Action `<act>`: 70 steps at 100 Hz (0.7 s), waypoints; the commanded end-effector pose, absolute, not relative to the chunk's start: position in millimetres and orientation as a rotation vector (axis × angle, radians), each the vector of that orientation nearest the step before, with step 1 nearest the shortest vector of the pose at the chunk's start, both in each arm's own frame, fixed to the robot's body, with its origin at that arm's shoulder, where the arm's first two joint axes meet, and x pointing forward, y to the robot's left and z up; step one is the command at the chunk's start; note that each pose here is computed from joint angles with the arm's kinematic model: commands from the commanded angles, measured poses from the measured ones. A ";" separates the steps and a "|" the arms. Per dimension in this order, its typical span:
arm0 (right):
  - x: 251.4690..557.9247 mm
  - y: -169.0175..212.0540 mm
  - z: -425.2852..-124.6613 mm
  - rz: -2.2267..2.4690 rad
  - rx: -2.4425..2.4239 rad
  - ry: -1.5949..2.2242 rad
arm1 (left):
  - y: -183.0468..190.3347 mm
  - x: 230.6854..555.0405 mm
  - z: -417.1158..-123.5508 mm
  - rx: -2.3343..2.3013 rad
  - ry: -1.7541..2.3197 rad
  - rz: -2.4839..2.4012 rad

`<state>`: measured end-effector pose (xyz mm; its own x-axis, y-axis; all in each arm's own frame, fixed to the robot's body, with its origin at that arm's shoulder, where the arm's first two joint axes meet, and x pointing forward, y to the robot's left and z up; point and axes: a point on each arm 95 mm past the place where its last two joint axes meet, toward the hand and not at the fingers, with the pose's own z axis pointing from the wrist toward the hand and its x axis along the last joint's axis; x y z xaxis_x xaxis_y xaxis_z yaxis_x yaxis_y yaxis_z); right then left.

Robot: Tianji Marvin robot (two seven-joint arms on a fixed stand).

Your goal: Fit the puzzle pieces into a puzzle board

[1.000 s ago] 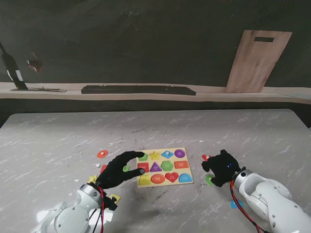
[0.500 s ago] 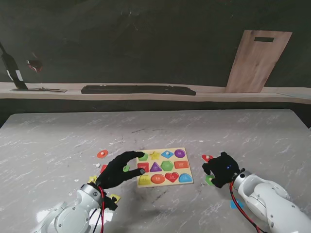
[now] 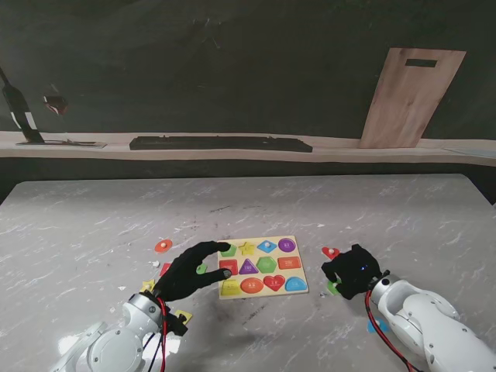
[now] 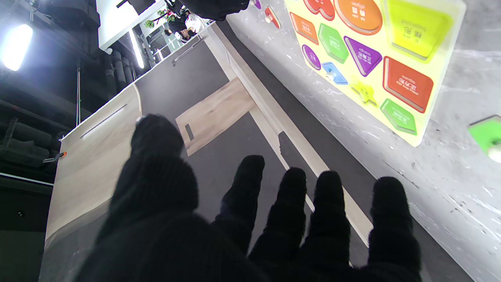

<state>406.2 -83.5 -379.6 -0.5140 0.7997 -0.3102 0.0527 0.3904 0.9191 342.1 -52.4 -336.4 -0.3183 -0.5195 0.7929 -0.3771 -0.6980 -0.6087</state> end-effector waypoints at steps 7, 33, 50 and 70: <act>399.5 -83.6 -391.2 1.179 0.750 1.887 | -54.1 341.0 -336.5 -1.779 1.174 -2.178; 401.7 -81.2 -386.7 1.258 0.704 1.855 | -54.2 340.9 -336.4 -1.779 1.174 -2.179; 406.4 -74.3 -372.4 1.316 0.669 1.815 | -53.7 340.6 -335.9 -1.775 1.167 -2.185; 421.5 -53.3 -355.7 1.395 0.658 1.774 | -53.0 339.5 -334.9 -1.767 1.163 -2.194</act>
